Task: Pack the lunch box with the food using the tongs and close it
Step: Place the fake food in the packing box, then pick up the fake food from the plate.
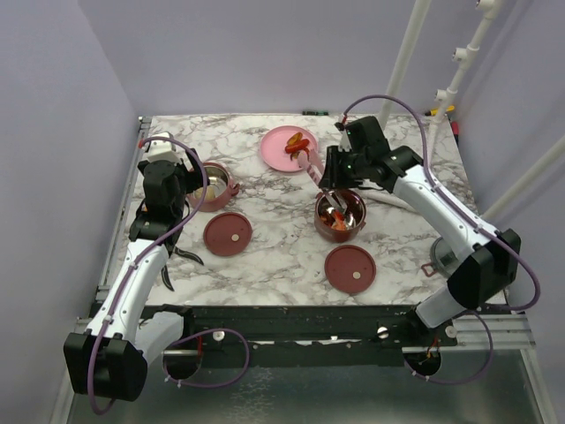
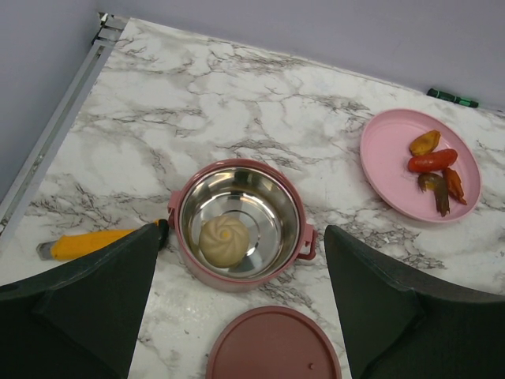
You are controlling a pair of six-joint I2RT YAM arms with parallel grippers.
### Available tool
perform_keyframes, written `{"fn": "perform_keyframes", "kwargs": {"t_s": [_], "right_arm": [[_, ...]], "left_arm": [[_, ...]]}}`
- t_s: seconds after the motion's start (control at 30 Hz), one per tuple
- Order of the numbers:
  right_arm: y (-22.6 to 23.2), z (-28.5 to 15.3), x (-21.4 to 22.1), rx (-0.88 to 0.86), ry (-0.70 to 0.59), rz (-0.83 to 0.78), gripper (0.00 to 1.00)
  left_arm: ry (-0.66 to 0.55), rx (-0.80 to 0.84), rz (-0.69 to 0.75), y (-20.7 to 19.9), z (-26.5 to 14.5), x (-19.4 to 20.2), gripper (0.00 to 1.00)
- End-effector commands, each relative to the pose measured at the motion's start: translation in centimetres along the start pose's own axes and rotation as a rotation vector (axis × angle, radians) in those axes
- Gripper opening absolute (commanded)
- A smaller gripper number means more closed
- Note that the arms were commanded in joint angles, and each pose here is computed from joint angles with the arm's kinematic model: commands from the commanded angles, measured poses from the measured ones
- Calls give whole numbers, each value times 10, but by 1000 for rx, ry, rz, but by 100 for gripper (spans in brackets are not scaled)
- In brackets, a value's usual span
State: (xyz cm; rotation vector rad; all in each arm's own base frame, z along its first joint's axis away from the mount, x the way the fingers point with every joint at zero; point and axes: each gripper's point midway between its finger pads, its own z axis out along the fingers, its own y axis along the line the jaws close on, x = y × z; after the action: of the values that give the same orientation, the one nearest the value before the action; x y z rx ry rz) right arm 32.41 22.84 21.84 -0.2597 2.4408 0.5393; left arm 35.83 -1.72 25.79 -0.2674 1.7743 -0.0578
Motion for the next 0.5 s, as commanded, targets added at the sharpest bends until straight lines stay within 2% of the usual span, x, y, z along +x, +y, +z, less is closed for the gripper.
{"fn": "perform_keyframes", "kwargs": {"t_s": [0.0, 0.23, 0.47], "right_arm": [[22, 27, -45, -75, -109, 39, 36], [12, 77, -65, -13, -145, 112, 37], [-2, 118, -61, 59, -91, 142, 37]], "left_arm": [[-25, 33, -18, -5, -2, -5, 86], [-41, 37, -18, -5, -5, -10, 86], [-57, 44, -17, -6, -10, -15, 87]]}}
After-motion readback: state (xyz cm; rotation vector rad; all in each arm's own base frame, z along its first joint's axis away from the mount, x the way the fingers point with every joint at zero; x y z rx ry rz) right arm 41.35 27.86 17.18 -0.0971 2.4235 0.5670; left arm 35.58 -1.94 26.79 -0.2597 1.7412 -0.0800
